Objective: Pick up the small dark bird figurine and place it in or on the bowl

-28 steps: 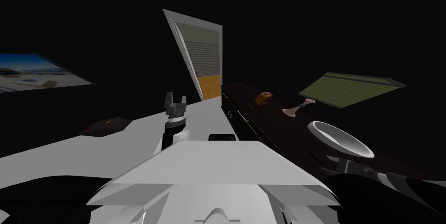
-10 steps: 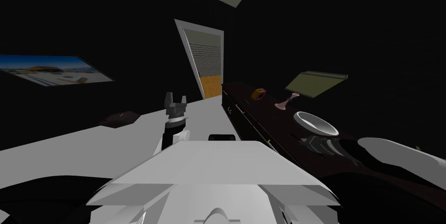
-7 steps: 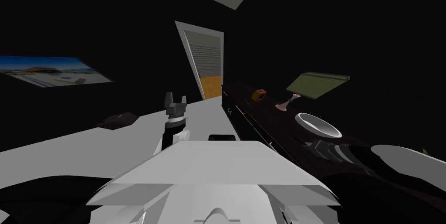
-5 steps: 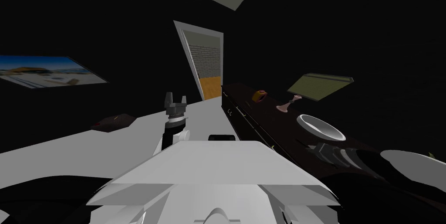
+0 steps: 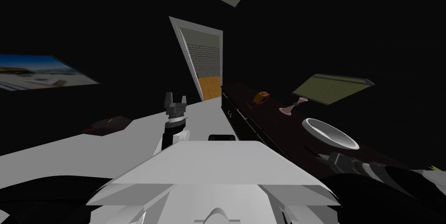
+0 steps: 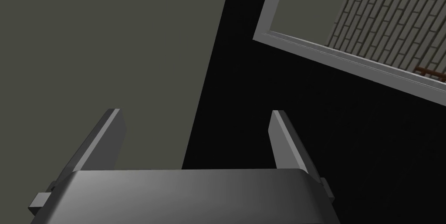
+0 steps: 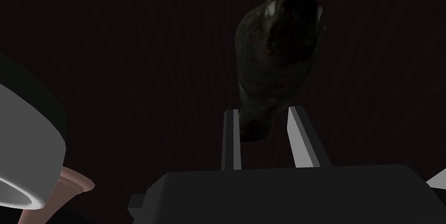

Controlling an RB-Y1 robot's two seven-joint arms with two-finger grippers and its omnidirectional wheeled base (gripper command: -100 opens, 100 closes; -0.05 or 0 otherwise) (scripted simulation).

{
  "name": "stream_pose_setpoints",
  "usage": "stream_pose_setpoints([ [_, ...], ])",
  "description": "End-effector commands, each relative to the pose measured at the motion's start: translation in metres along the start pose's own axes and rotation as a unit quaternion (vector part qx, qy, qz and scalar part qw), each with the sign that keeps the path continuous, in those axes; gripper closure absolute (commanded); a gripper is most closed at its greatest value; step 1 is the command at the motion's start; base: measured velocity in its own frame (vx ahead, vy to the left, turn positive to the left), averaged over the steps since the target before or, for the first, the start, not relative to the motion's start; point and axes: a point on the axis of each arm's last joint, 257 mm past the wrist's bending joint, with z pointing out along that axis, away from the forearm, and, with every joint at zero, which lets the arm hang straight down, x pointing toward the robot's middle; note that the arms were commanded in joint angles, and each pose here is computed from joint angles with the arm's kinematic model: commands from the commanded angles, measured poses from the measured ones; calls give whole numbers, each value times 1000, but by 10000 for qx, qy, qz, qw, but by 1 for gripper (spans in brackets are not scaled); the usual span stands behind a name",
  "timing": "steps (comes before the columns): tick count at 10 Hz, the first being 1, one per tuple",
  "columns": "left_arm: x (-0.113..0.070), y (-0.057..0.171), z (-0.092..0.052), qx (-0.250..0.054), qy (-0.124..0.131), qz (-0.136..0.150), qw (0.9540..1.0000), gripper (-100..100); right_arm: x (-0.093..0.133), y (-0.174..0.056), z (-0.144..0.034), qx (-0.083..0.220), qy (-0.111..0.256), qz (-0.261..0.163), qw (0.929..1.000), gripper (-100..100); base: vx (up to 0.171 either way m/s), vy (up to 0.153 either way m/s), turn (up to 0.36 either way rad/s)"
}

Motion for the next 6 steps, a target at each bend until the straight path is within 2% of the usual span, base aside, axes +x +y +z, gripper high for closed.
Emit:
stream_pose_setpoints([
  [1, 0, 0, 0, 0, 0, 0, 10000, 0, 17, 7, -8, -3, -8, 17, 10000, 100, 121, 7, -11],
  [2, 0, 0, 0, 0, 0, 0, 10000, 0, 17, 7, -8, -3, -8, -60, 10000, 100, 97, 5, -22],
  [3, 0, 0, 0, 0, 0, 0, 10000, 0, 35, 15, -15, -12, -6, -6, 10000, 100, 102, 22, -10],
  [4, 0, 0, 0, 0, 0, 0, 10000, 0, 34, 14, -16, 0, -12, -73, 10000, 100, 89, 21, -28],
  [5, 0, 0, 0, 0, 0, 0, 10000, 0, 51, 21, -24, 8, -15, -7, 10000, 100, 86, 27, -14],
  [6, 0, 0, 0, 0, 0, 0, 10000, 0, 51, 21, -24, 8, -15, -84, 10000, 100, 81, 7, -21],
])
